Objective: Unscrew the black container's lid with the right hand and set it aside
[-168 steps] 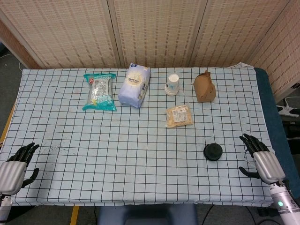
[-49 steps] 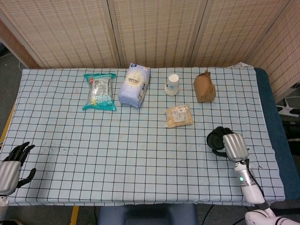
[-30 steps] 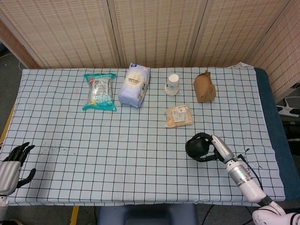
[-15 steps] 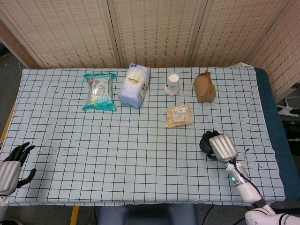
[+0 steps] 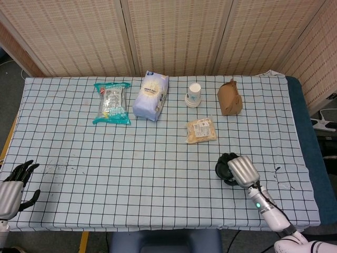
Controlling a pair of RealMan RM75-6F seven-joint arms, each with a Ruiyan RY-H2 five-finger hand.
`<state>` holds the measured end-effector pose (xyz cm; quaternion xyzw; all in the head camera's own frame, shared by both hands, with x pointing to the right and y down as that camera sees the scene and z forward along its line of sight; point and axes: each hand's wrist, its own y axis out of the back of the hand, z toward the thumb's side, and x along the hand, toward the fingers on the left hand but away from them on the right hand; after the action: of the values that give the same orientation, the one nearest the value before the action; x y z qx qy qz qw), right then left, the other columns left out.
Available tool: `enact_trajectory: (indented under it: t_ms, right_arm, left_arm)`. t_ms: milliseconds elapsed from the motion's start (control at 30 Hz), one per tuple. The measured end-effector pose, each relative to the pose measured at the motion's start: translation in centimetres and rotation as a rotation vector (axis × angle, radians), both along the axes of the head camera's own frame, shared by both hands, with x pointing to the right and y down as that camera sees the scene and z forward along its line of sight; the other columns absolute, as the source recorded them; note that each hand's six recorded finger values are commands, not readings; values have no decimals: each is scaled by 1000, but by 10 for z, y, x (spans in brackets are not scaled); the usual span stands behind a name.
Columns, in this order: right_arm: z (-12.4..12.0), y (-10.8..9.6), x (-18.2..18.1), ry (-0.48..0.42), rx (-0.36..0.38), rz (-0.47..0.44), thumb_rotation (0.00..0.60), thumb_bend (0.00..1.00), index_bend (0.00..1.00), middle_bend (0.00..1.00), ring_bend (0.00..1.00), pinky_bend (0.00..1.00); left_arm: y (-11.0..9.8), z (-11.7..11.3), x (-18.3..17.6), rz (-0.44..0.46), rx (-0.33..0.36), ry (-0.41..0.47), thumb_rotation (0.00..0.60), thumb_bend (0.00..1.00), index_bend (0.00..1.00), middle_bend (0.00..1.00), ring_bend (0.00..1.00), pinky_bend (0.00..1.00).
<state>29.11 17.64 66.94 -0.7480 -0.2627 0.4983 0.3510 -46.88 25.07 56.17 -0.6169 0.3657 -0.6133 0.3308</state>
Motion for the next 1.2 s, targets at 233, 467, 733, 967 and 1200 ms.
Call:
enact_trajectory:
  t_ms: [233,467,733,967,1200]
  right_arm:
    - [-8,-3,-3,-372,-236,224,600,215,543,518,485,657]
    - [-6,-15,13,-402,-213,292,600,215,543,517,485,657]
    - [4,-20,35,-42,20,137,600,215,548,517,486,657]
    - [2,-18,26,35,67,101,600,215,555,518,491,665]
    - [-38,-21,-25,-136,44,97,600,215,555,518,491,669]
  left_arm:
    - [0,1,1,4,-2,-2,600,389,144,56,86,405]
    - [1,1,1,6,-4,-5,600,389,144,56,86,406]
    - [2,2,3,12,-13,-7,600,388,145,55,86,406]
    - [1,2,2,7,-14,-3,600,388,148,56,86,406]
    - [2,2,3,10,-15,-3,600,387,149,55,85,406]
